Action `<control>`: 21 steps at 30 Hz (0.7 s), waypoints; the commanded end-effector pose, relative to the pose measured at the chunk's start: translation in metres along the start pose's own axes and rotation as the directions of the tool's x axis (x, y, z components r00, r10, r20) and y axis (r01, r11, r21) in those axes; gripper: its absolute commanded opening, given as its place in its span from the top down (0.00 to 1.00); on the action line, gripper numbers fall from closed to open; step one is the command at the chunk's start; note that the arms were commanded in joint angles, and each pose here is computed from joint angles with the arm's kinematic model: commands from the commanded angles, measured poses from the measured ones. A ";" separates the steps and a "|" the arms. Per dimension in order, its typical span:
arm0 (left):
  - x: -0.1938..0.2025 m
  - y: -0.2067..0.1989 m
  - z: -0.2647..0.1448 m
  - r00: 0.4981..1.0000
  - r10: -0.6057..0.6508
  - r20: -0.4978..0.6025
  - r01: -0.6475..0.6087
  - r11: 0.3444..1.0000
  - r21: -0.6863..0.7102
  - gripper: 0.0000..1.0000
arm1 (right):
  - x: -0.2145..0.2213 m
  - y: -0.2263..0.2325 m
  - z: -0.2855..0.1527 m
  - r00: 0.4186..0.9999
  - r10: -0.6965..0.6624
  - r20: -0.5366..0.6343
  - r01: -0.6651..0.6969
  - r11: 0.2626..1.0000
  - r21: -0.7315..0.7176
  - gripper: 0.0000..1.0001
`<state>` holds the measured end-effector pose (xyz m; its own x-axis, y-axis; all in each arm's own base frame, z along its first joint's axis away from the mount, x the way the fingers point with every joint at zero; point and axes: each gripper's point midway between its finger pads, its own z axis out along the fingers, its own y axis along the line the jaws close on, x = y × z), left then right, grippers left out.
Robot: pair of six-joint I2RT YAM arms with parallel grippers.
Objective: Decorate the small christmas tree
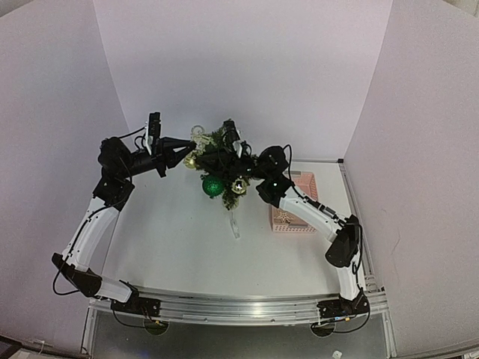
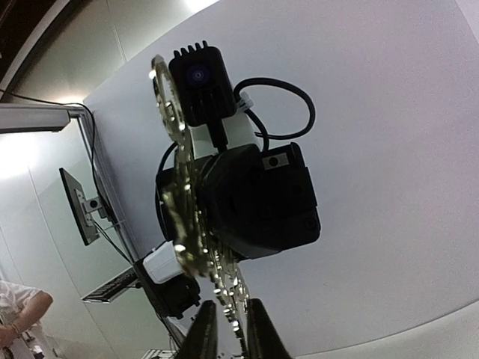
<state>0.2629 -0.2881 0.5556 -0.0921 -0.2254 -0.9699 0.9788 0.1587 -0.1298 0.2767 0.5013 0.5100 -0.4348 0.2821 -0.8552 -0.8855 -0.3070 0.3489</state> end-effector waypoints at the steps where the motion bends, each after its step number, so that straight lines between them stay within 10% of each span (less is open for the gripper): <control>1: -0.008 -0.004 -0.002 0.999 0.025 0.024 -0.025 1.000 0.003 1.00 | -0.012 0.017 0.003 0.999 -0.038 0.023 0.039 0.998 -0.051 0.93; 8: -0.004 0.000 -0.003 1.000 0.004 0.011 -0.004 1.000 -0.025 0.97 | -0.009 0.017 -0.002 0.999 -0.048 0.024 0.049 0.998 -0.026 1.00; 14: 0.004 0.008 -0.009 0.999 -0.015 -0.039 0.011 0.994 -0.104 0.15 | -0.006 0.018 -0.014 0.995 -0.100 -0.023 0.102 0.992 0.076 1.00; 21: 0.006 0.015 -0.027 0.988 0.061 -0.143 -0.090 0.974 -0.208 0.00 | 0.026 0.006 -0.054 0.935 -0.070 -0.348 0.203 0.910 0.363 1.00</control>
<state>0.2839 -0.2837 0.5215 -0.1676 -0.1232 -0.9781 0.9382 0.2847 -0.1966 0.2886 0.4977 0.4547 -0.4085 0.1150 -0.9055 -0.9128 -0.0549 0.4048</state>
